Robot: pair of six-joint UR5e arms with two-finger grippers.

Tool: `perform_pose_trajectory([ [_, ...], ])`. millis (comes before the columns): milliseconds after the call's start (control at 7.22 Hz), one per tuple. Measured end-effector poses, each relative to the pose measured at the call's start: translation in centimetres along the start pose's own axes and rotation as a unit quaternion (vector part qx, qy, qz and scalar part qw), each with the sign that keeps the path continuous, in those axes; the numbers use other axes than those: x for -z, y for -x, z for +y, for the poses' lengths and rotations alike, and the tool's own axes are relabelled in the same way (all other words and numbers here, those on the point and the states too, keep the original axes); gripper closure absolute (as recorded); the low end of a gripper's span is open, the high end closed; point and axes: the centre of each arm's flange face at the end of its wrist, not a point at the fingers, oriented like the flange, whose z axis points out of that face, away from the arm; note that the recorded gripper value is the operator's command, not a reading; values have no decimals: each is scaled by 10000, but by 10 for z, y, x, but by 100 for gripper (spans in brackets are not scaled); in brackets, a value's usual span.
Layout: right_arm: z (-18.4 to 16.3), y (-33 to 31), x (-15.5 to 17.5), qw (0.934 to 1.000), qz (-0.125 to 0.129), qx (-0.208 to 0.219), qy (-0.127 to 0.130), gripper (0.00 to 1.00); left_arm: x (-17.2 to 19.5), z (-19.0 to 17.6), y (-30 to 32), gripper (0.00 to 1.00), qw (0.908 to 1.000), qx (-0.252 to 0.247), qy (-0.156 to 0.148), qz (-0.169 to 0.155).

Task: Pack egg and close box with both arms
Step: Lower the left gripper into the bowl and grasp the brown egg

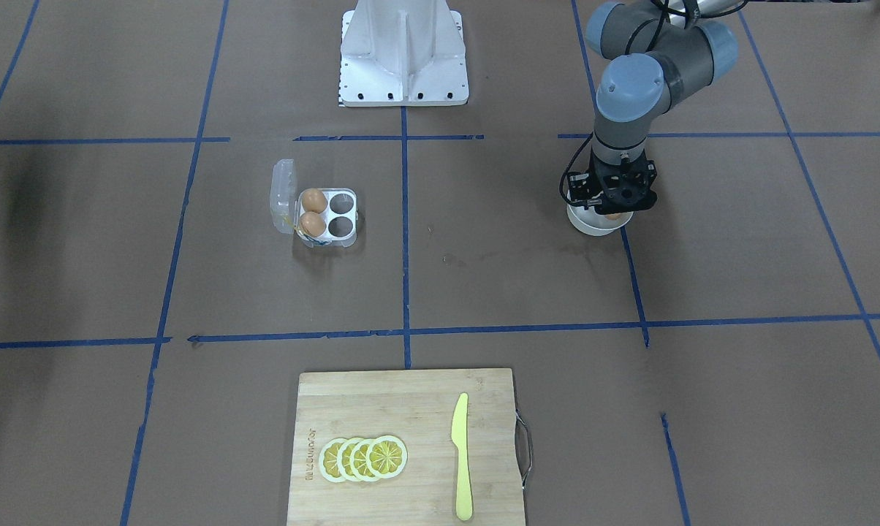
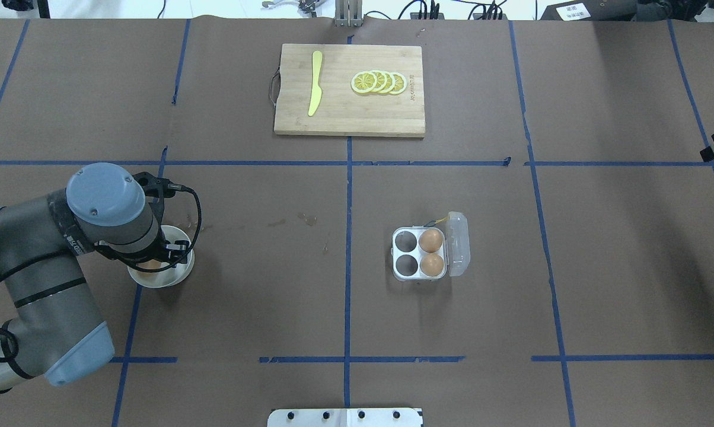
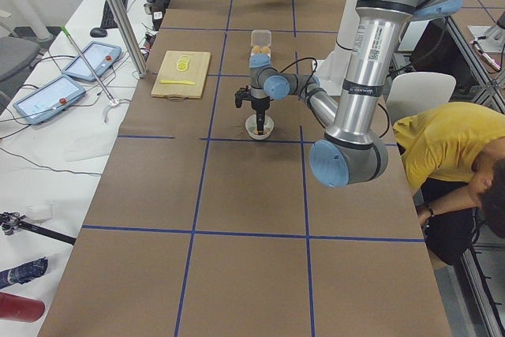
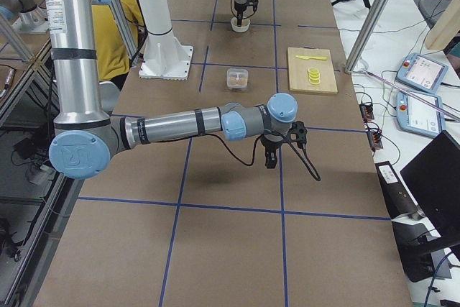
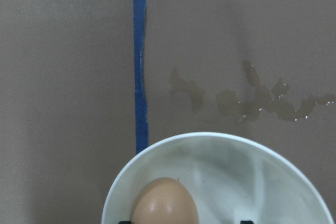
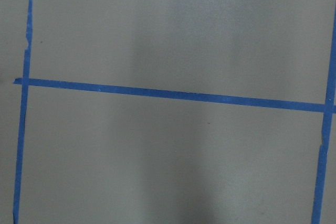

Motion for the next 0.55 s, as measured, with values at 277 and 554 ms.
perform_pose_trajectory([
  [277,0,0,0,10000,-19,1,4,0,-2,-2,-1,43,10000,6,9,-16],
  [554,0,0,0,10000,-24,-1,7,0,-2,-2,-2,100,10000,5,8,-15],
])
